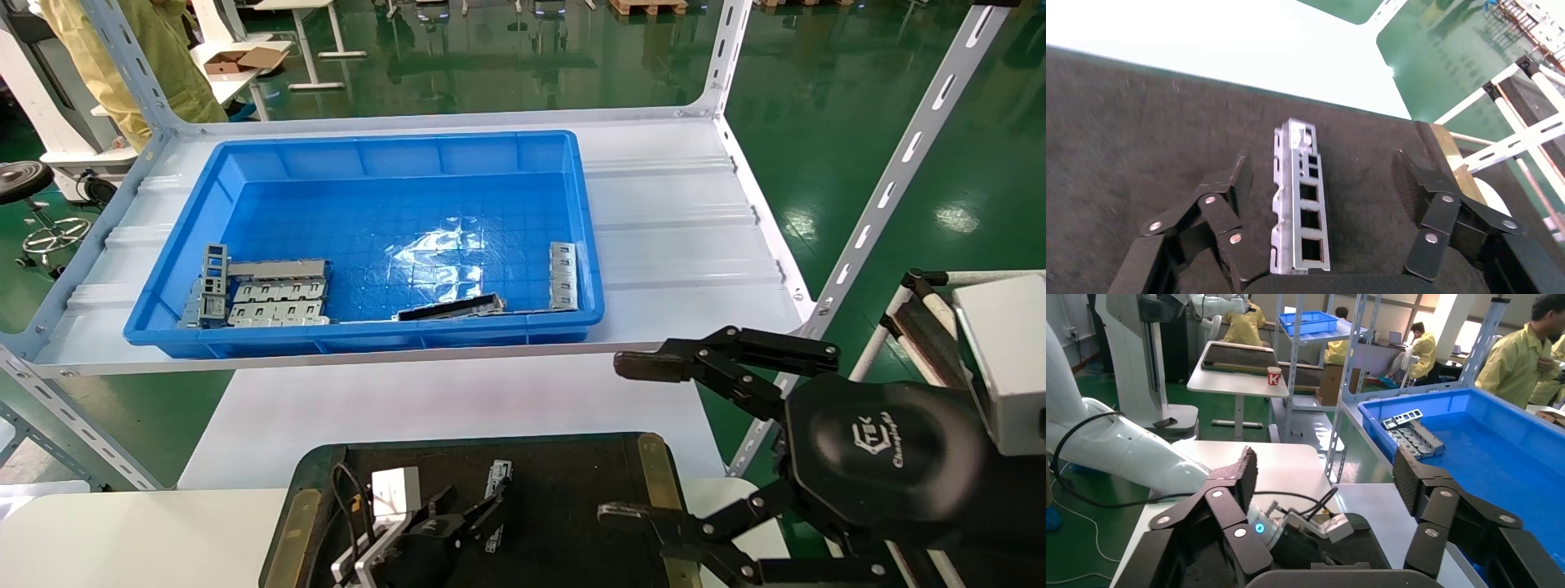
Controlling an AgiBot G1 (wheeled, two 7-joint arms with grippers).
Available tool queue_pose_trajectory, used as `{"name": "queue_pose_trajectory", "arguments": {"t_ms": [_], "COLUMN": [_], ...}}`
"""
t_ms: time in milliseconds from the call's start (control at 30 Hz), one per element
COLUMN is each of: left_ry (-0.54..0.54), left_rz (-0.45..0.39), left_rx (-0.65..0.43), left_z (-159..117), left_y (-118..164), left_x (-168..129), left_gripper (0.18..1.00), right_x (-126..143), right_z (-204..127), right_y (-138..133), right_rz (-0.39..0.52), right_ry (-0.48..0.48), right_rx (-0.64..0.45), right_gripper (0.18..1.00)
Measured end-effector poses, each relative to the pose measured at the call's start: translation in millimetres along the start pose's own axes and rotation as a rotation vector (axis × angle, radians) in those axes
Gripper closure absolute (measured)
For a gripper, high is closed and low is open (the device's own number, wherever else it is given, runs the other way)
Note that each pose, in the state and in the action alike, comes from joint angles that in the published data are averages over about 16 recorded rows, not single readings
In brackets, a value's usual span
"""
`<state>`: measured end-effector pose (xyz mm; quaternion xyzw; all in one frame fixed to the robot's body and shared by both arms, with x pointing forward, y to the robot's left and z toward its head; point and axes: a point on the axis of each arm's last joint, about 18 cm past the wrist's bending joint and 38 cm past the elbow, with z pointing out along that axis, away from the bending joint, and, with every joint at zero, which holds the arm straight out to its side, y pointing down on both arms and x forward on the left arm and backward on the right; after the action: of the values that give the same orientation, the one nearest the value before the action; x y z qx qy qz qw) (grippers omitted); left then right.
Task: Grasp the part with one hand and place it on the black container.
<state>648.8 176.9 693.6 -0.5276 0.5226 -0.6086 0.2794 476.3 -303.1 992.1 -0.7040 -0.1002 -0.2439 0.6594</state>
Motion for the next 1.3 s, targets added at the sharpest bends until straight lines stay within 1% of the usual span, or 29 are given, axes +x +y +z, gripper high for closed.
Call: {"name": "queue_pose_trajectory", "arguments": {"t_ms": [167,233,333,400,600,933,1133,1300], "left_ry": [-0.006,-0.012,-0.024,-0.030,-0.036,-0.027,-0.014,-0.003], "left_rz": [0.084,0.122,0.181,0.218,0.317,0.441,0.501,0.533], "left_rx": [0.003,0.000,-0.006,-0.011,-0.024,-0.043,-0.037,-0.023], "left_z": [-15.4,-21.8,-31.4,-37.6,-53.7,-74.8,-80.1,-81.1], "left_y": [-9.1,-12.5,-17.4,-20.8,-32.7,-55.8,-69.6,-79.7], "left_x": [-8.3,-13.2,-22.5,-29.0,-48.8,-77.8,-83.6,-83.6], "left_gripper": [0.338,0.310,0.263,0.247,0.205,0.185,0.184,0.184], "right_x": [0.0,0.0,0.0,0.0,0.0,0.0,0.0,0.0], "right_z": [0.0,0.0,0.0,0.0,0.0,0.0,0.0,0.0], "right_y": [0.0,0.0,0.0,0.0,0.0,0.0,0.0,0.0], "right_rz": [0.000,0.000,0.000,0.000,0.000,0.000,0.000,0.000], "right_ry": [0.000,0.000,0.000,0.000,0.000,0.000,0.000,0.000], "right_rx": [0.000,0.000,0.000,0.000,0.000,0.000,0.000,0.000], "right_gripper": [0.371,0.328,0.285,0.254,0.205,0.180,0.178,0.178]}}
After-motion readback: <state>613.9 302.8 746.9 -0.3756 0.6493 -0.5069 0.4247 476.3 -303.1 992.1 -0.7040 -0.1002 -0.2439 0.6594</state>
